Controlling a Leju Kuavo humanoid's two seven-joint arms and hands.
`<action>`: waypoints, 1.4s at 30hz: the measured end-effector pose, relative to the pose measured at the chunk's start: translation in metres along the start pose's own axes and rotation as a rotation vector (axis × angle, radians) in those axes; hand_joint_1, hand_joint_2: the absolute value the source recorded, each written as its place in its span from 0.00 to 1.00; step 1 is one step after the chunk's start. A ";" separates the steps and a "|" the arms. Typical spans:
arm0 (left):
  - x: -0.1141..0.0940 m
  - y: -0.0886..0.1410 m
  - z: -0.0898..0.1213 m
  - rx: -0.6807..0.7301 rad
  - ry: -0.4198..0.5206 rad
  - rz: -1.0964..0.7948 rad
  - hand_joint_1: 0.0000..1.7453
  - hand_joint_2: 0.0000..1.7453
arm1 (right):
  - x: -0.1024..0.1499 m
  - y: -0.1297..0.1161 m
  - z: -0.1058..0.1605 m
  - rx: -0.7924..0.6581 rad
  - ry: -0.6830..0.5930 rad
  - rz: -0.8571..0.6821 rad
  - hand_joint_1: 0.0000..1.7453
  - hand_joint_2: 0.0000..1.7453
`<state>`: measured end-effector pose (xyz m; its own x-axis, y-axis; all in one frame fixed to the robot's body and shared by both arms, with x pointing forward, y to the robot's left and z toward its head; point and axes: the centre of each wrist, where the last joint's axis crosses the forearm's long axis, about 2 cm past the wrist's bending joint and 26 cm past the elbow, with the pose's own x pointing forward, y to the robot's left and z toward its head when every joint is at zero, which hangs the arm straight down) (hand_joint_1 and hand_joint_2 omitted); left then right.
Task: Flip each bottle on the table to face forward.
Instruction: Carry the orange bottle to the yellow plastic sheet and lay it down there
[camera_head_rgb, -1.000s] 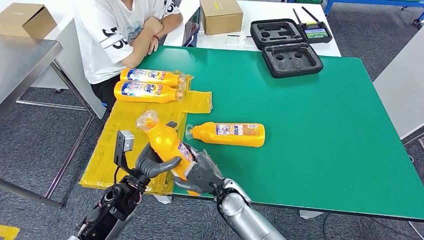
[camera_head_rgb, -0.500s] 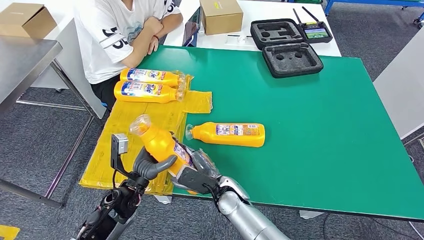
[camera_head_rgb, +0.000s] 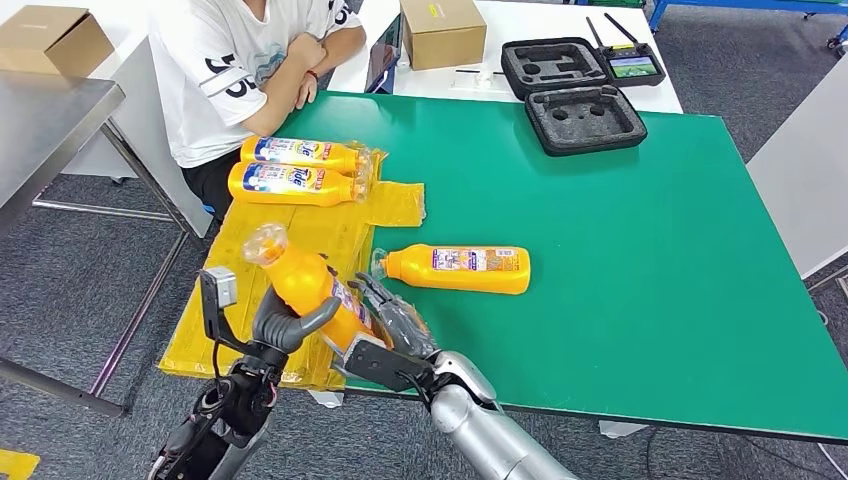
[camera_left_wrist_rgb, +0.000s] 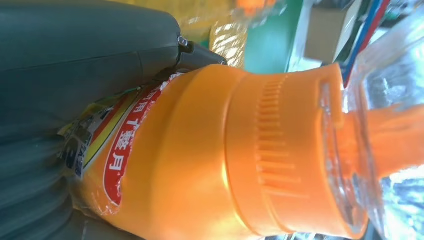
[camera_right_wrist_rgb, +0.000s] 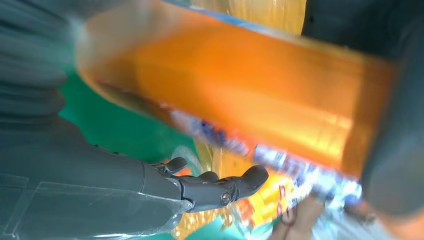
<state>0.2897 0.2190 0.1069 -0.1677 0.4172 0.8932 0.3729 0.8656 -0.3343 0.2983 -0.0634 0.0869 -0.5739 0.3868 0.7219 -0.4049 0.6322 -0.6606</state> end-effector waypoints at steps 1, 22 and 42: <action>0.001 0.001 0.000 0.014 -0.011 -0.012 1.00 1.00 | 0.001 -0.001 -0.001 -0.020 -0.008 0.003 0.00 0.00; 0.048 0.045 -0.026 0.186 -0.319 -0.978 1.00 1.00 | 0.047 -0.046 0.009 -0.572 -0.336 -0.077 0.00 1.00; 0.036 0.083 -0.109 -0.342 0.261 -1.664 1.00 1.00 | 0.075 -0.033 -0.006 -0.500 -0.432 -0.233 0.00 1.00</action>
<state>0.4138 0.2756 0.1441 -0.4176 -0.8817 0.2196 0.1338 0.1794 0.9746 0.2731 -0.0517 0.1641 -0.7854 -0.0328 0.6181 -0.2351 0.9395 -0.2490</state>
